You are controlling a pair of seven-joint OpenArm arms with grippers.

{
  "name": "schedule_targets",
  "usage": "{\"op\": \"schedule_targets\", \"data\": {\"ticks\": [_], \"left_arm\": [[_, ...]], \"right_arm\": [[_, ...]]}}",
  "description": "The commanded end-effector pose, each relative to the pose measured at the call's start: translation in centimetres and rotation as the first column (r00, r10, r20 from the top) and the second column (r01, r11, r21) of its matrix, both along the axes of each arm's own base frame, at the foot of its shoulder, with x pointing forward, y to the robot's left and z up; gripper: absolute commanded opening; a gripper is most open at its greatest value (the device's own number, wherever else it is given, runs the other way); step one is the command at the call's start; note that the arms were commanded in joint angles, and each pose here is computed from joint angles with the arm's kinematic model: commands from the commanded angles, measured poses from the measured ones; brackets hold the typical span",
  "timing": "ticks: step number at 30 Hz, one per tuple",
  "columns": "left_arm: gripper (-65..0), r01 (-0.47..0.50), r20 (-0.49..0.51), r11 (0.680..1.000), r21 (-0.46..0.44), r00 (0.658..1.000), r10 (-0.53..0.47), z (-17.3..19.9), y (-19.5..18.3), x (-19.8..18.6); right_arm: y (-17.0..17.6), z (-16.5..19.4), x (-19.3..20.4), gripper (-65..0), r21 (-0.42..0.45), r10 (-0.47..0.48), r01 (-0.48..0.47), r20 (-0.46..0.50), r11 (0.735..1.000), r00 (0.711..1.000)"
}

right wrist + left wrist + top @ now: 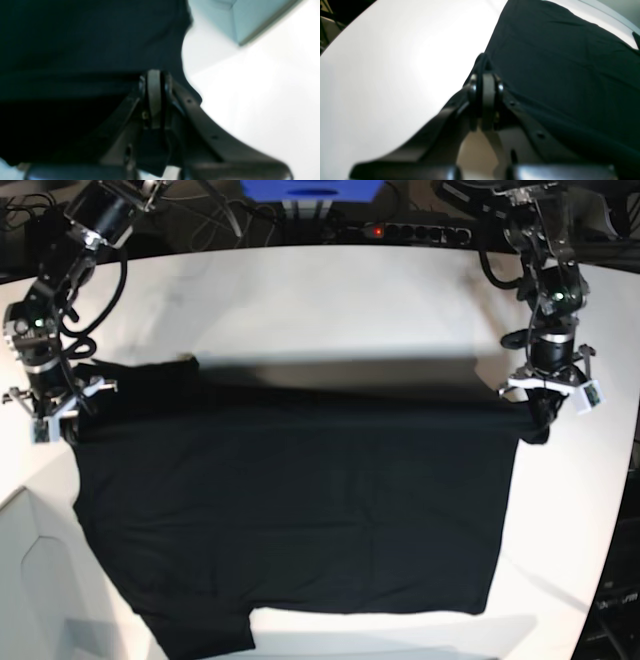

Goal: Fold the T-shirt properly
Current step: 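Lift the held corners and pull them across toward the hem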

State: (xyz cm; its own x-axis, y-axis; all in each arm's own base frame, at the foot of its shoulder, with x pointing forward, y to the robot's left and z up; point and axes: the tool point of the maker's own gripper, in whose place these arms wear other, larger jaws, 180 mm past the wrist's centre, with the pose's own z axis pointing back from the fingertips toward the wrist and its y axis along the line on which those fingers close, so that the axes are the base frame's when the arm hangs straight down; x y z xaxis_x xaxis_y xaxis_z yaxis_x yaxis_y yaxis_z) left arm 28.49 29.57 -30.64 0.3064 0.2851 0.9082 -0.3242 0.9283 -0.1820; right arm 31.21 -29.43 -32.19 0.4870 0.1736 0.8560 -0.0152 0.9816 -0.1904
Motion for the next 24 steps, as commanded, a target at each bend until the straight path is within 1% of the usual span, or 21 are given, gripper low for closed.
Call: {"op": "schedule_targets", "data": {"ticks": [1,5,11,16,20,24], "left_arm": [[-64.9,-0.009,0.044,1.0,0.021,0.999,0.008,1.4,0.6,1.0],[-64.9,-0.013,0.041,1.0,-0.01,0.999,0.014,1.3,0.8,2.6],[-64.9,-0.021,0.041,0.999,-0.048,0.999,0.023,1.2,1.1,4.6],[-64.9,-0.028,0.041,0.997,-0.073,0.999,0.031,0.9,1.1,5.6],[-64.9,-0.041,0.024,0.994,-0.1,0.999,0.044,-0.1,1.1,6.1],[-64.9,-0.047,0.021,0.992,-0.113,0.999,0.049,-0.4,1.2,6.7]], "right_arm": [[-0.5,1.8,1.3,-65.0,-0.011,0.006,-0.005,0.062,1.0,0.998],[-1.1,2.3,3.5,-65.0,0.009,0.005,-0.006,0.082,1.0,0.997],[-0.7,1.6,5.8,-65.0,0.032,0.045,-0.047,0.061,0.998,0.997],[-0.6,1.5,7.8,-65.0,0.074,0.046,-0.051,0.063,0.996,0.997],[-0.9,1.3,9.0,-65.0,0.102,0.042,-0.048,0.06,0.994,0.997],[0.1,1.4,10.3,-65.0,0.113,0.071,-0.078,0.059,0.991,0.996]]}}
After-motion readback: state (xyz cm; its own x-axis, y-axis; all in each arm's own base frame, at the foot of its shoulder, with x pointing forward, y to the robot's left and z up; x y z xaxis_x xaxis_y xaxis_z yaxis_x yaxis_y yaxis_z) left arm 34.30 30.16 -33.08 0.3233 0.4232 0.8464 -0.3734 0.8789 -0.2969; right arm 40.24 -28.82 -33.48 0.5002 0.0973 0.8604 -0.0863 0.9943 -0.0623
